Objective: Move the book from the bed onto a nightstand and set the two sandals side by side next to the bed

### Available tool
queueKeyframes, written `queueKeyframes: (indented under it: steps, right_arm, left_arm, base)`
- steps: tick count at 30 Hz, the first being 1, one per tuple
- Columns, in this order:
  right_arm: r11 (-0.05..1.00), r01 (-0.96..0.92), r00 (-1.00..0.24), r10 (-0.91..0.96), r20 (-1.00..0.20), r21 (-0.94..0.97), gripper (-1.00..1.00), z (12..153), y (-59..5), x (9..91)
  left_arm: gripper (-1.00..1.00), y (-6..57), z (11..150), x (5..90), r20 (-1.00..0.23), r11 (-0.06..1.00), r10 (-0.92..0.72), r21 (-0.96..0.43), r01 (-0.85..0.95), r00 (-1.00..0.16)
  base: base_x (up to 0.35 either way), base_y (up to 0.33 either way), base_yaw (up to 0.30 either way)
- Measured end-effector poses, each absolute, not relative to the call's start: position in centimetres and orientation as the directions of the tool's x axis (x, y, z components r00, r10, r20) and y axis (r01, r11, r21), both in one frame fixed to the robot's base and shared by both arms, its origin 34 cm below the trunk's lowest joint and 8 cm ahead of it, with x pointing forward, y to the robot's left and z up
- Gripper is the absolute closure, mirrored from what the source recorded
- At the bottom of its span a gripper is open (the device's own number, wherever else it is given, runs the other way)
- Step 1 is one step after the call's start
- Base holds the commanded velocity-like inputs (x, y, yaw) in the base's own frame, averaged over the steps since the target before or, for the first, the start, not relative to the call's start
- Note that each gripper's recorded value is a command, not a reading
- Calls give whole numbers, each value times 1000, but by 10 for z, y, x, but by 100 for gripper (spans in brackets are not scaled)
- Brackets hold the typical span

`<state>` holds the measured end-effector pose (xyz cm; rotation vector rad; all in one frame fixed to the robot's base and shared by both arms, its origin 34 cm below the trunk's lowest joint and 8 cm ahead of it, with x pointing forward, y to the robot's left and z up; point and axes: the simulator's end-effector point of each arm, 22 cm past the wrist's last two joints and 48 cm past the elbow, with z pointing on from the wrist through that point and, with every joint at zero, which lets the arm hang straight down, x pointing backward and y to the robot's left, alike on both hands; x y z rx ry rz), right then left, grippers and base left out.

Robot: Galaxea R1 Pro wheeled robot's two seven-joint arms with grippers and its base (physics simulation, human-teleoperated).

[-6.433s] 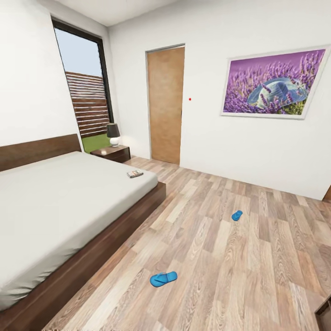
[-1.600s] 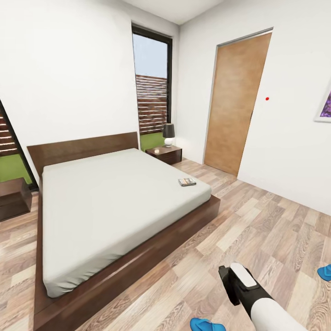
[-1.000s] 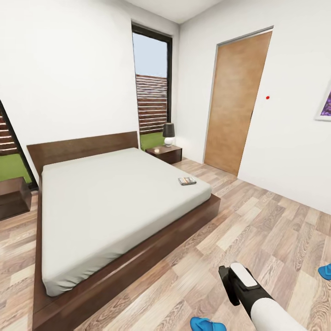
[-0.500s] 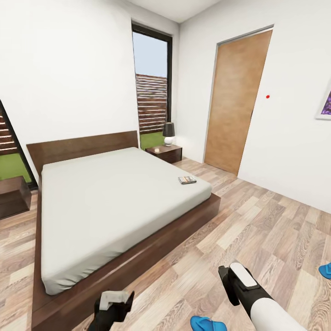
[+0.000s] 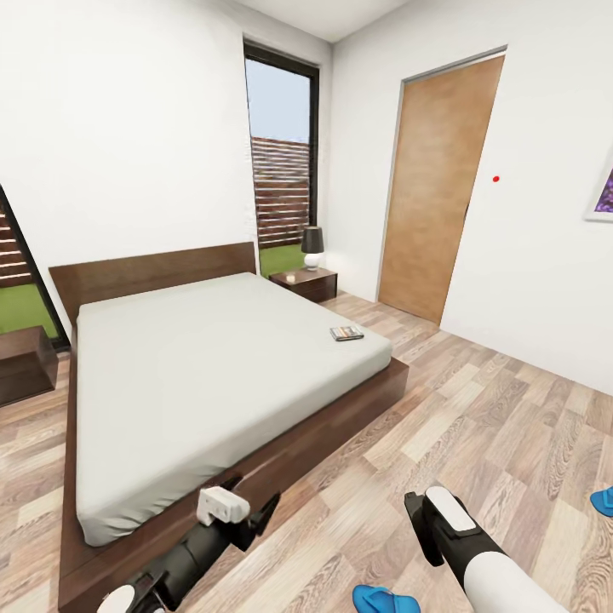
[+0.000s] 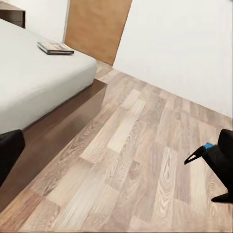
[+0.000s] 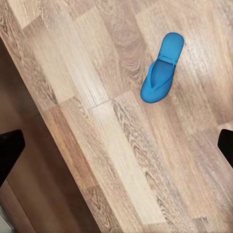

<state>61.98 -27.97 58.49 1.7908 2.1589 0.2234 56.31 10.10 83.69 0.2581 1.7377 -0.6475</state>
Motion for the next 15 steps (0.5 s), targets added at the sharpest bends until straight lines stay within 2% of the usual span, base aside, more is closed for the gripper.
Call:
queueKeyframes:
  steps: [8,15]
  right_arm:
    - [201,925,-160,976,-150,324,-100,585,-280,620]
    - [201,924,-160,976,-150,324,-100,585,-280,620]
  left_arm:
    - [-100,161,814,546,-958,774,10,-175,609,-288]
    - [-100,189,824,547,-963,766,28,-151,625,-267]
  base:
    - [0,0,0]
    - [0,0,0]
